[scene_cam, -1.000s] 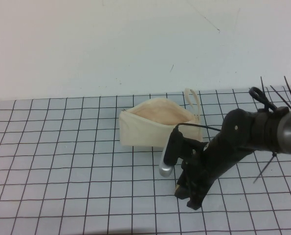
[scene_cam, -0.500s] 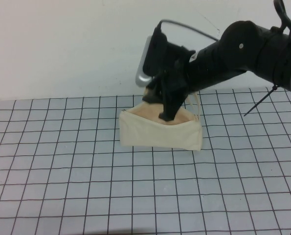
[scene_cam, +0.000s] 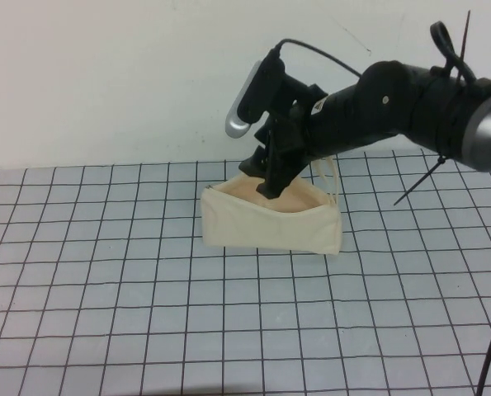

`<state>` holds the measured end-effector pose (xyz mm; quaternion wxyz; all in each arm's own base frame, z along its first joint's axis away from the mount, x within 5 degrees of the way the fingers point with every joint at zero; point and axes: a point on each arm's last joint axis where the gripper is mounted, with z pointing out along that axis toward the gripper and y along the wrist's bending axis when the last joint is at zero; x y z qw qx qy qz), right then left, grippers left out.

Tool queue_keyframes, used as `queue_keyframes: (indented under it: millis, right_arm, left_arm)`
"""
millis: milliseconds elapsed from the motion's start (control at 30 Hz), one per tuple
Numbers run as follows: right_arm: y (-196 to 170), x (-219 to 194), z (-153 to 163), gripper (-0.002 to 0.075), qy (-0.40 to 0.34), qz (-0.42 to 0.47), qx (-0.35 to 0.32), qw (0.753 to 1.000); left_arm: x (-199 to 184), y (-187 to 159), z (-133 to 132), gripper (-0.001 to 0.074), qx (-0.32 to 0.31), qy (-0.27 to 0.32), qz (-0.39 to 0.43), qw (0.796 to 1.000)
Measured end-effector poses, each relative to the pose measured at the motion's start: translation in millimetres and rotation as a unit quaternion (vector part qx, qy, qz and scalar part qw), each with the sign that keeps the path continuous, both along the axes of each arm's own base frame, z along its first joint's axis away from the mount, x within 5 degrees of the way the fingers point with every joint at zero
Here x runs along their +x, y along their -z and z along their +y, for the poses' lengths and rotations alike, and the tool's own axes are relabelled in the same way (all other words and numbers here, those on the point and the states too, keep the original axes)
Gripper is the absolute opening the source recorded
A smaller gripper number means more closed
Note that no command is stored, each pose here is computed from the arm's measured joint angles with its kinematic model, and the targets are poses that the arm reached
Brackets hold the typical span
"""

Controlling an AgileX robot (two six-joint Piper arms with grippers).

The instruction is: Put eraser into pencil case

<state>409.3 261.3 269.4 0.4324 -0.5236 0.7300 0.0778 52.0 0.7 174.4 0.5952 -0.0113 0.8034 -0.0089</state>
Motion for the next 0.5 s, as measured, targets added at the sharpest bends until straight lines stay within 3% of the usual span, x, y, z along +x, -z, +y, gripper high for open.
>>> queue_keyframes:
  millis: [133,333,500]
  right_arm:
    - [-22,-3,-4,0.0371,-0.013,-0.028,-0.022,0.999]
    - [-87,-29,-24,0.0078,-0.008,-0.031,-0.054,0.998]
    - [-132,-59,-55,0.0014,0.06,-0.004,-0.096,0.994]
  left_arm:
    - [0,0,0,-0.0001,0.0,0.0,0.0,1.0]
    - [0,0,0,-0.0001,0.0,0.0,0.0,1.0]
    - [0,0,0,-0.0001,0.0,0.0,0.0,1.0]
